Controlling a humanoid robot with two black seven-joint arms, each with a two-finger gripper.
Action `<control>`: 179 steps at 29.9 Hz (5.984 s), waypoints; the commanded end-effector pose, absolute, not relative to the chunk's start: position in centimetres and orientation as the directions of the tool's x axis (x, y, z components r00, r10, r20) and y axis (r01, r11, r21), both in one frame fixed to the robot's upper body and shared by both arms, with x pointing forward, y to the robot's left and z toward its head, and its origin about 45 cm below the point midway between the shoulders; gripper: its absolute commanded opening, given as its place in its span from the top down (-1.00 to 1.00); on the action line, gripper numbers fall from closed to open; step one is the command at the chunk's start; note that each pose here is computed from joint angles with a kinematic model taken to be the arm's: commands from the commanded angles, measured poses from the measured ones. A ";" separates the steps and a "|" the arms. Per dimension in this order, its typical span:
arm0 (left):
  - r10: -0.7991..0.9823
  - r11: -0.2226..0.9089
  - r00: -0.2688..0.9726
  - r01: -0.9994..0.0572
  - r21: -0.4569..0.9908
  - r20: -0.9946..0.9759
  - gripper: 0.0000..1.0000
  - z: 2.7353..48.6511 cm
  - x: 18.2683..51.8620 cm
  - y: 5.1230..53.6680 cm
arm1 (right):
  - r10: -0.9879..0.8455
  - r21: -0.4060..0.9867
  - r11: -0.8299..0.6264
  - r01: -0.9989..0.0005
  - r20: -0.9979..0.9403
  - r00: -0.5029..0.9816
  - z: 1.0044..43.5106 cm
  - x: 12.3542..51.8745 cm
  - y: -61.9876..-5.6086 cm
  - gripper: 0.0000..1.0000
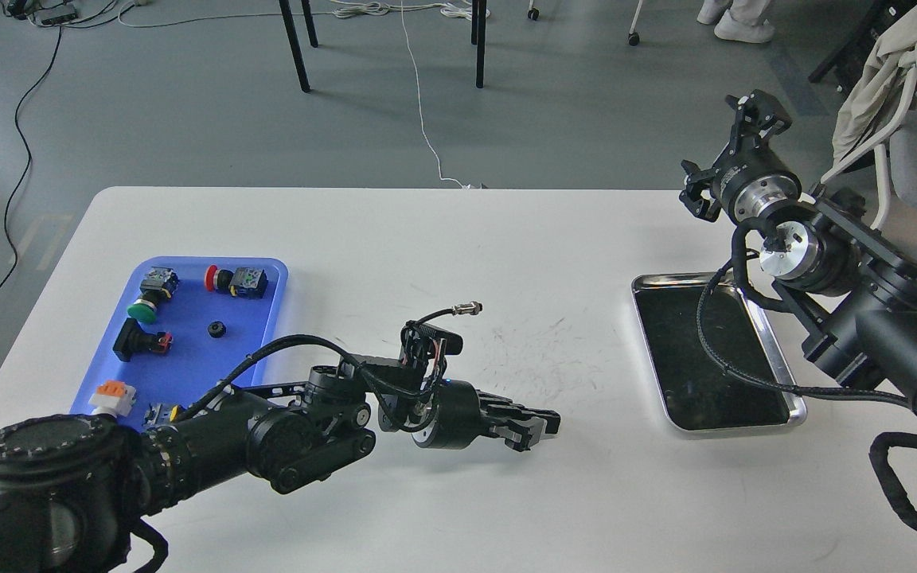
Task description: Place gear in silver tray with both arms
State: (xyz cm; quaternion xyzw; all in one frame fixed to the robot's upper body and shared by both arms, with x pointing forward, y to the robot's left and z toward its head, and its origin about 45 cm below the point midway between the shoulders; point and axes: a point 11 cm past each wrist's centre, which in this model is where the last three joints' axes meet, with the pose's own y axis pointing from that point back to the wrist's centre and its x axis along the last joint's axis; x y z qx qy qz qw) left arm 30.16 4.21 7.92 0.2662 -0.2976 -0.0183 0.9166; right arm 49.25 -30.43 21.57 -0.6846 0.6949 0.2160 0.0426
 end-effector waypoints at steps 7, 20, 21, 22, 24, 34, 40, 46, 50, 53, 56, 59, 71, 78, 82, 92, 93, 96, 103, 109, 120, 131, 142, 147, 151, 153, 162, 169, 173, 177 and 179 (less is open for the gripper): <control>-0.182 0.858 0.818 -0.139 0.495 0.545 0.71 8.5 30.9 4.2 | -0.933 0.245 -0.031 -0.969 -0.356 -0.060 21.4 49.2 -30.4 -0.98; -0.178 0.862 0.815 -0.141 0.487 0.552 0.36 8.9 31.1 4.0 | -0.933 0.242 -0.032 -0.970 -0.356 -0.059 21.5 49.2 -30.4 -0.98; -0.176 0.863 0.816 -0.141 0.485 0.551 0.36 8.9 31.1 4.0 | -0.933 0.242 -0.032 -0.970 -0.356 -0.059 21.5 49.2 -30.4 -0.97; -0.172 0.864 0.819 -0.142 0.483 0.548 0.35 8.9 31.1 3.9 | -0.933 0.243 -0.032 -0.970 -0.355 -0.058 21.5 49.2 -30.4 -0.97; -0.163 0.866 0.823 -0.144 0.478 0.544 0.34 9.0 31.1 3.9 | -0.932 0.242 -0.033 -0.970 -0.357 -0.058 21.5 49.2 -30.3 -0.98; -0.153 0.872 0.816 -0.154 0.465 0.557 0.31 9.9 31.9 3.6 | -0.933 0.243 -0.035 -0.969 -0.356 -0.056 21.4 49.2 -30.2 -0.98; -0.123 0.874 0.823 -0.175 0.453 0.555 0.17 10.1 32.4 3.7 | -0.933 0.247 -0.034 -0.969 -0.354 -0.058 21.3 49.1 -30.2 -0.98; -0.004 0.903 0.828 -0.238 0.359 0.560 0.09 14.4 35.6 2.7 | -0.941 0.255 -0.049 -0.966 -0.337 -0.041 21.0 49.0 -30.0 -0.98; 0.037 0.912 0.821 -0.261 0.317 0.570 0.02 16.5 36.9 2.1 | -0.951 0.267 -0.072 -0.961 -0.309 -0.015 20.6 48.9 -29.5 -0.98; 0.080 0.918 0.824 -0.280 0.280 0.561 -0.11 18.0 37.7 1.8 | -0.957 0.267 -0.079 -0.960 -0.291 -0.002 20.8 49.0 -29.4 -0.98; 0.136 0.915 0.828 -0.315 0.251 0.544 -0.25 19.0 38.7 2.4 | -0.963 0.271 -0.118 -0.955 -0.265 0.044 20.7 48.9 -28.8 -0.98; 0.192 0.896 0.815 -0.373 0.240 0.547 -0.34 20.1 40.5 4.6 | -0.976 0.279 -0.161 -0.947 -0.187 0.110 21.1 48.9 -28.4 -0.98; 0.422 0.765 0.725 -0.607 0.216 0.545 -0.81 21.0 44.7 14.5 | -0.953 0.281 -0.267 -0.922 0.067 0.297 23.6 49.4 -26.5 -0.98; 0.593 0.640 0.642 -0.742 0.199 0.485 -0.82 21.3 47.0 20.4 | -0.873 0.309 -0.338 -0.889 0.251 0.419 24.2 49.3 -24.5 -0.98; 0.685 0.573 0.585 -0.801 0.174 0.435 -0.81 22.3 47.8 24.0 | -0.816 0.328 -0.377 -0.866 0.325 0.478 24.7 49.2 -23.1 -0.97; 0.848 0.461 0.478 -0.878 0.128 0.229 -0.84 22.4 48.0 29.1 | -0.488 0.398 -0.512 -0.761 0.594 0.640 25.9 47.5 -18.2 -0.97; 0.864 0.449 0.463 -0.886 0.112 0.199 -0.86 22.8 48.1 29.5 | -0.451 0.405 -0.526 -0.748 0.613 0.649 26.1 47.3 -17.8 -0.97; 0.887 0.425 0.435 -0.900 0.098 0.154 -0.92 22.7 48.1 30.4 | -0.380 0.435 -0.548 -0.715 0.632 0.676 26.4 47.0 -17.1 -0.97; 0.945 0.304 0.319 -0.939 0.162 0.076 -0.96 22.1 48.5 33.8 | -0.121 0.523 -0.626 -0.579 0.668 0.734 25.9 45.6 -15.6 -0.97; 0.965 0.237 0.254 -0.952 0.194 0.068 -0.96 21.4 48.3 35.9 | 0.109 0.591 -0.644 -0.486 0.700 0.706 25.3 44.4 -14.7 -0.97; 0.983 0.158 0.173 -0.966 0.204 0.055 -0.94 20.8 48.0 38.0 | 0.527 0.731 -0.638 -0.241 0.643 0.555 25.4 40.8 -13.6 -0.96; 0.988 0.130 0.147 -0.960 0.247 0.055 -0.94 18.5 47.7 37.4 | 0.830 0.896 -0.404 -0.183 0.443 0.339 23.2 39.4 -16.4 -0.83; 0.989 0.119 0.137 -0.961 0.249 0.059 -0.94 18.5 47.6 37.7 | 0.883 0.924 -0.354 -0.146 0.381 0.274 22.2 38.2 -16.6 -0.65; 0.989 0.116 0.136 -0.961 0.253 0.062 -0.94 18.4 47.5 37.9 | 0.900 0.928 -0.362 -0.084 0.371 0.229 21.4 36.6 -14.1 -0.65; 0.989 0.106 0.129 -0.961 0.257 0.073 -0.94 18.3 47.4 38.4 | 0.907 0.938 -0.340 -0.063 0.345 0.243 21.3 36.1 -14.0 -0.67; 0.989 0.102 0.125 -0.961 0.256 0.075 -0.94 18.4 47.4 38.6 | 0.911 0.945 -0.322 -0.053 0.325 0.255 21.1 35.9 -14.1 -0.66; 0.990 0.089 0.114 -0.958 0.272 0.080 -0.94 17.7 46.9 39.2 | 0.935 0.968 -0.252 0.009 0.241 0.259 19.7 34.1 -15.1 -0.58; 0.991 0.086 0.112 -0.957 0.277 0.078 -0.94 17.4 46.6 39.3 | 0.943 0.977 -0.211 0.035 0.194 0.269 18.6 33.5 -15.9 -0.36; 0.991 0.083 0.109 -0.957 0.277 0.080 -0.94 17.4 46.6 39.5 | 0.948 0.977 -0.207 0.046 0.189 0.255 18.3 33.2 -15.3 -0.35; 0.991 0.085 0.111 -0.957 0.278 0.079 -0.94 17.4 46.6 39.5 | 0.953 0.977 -0.205 0.059 0.186 0.238 17.7 32.8 -14.5 -0.35; 0.991 0.084 0.110 -0.957 0.277 0.078 -0.94 17.4 46.6 39.5 | 0.957 0.977 -0.202 0.069 0.182 0.225 17.5 32.5 -14.0 -0.35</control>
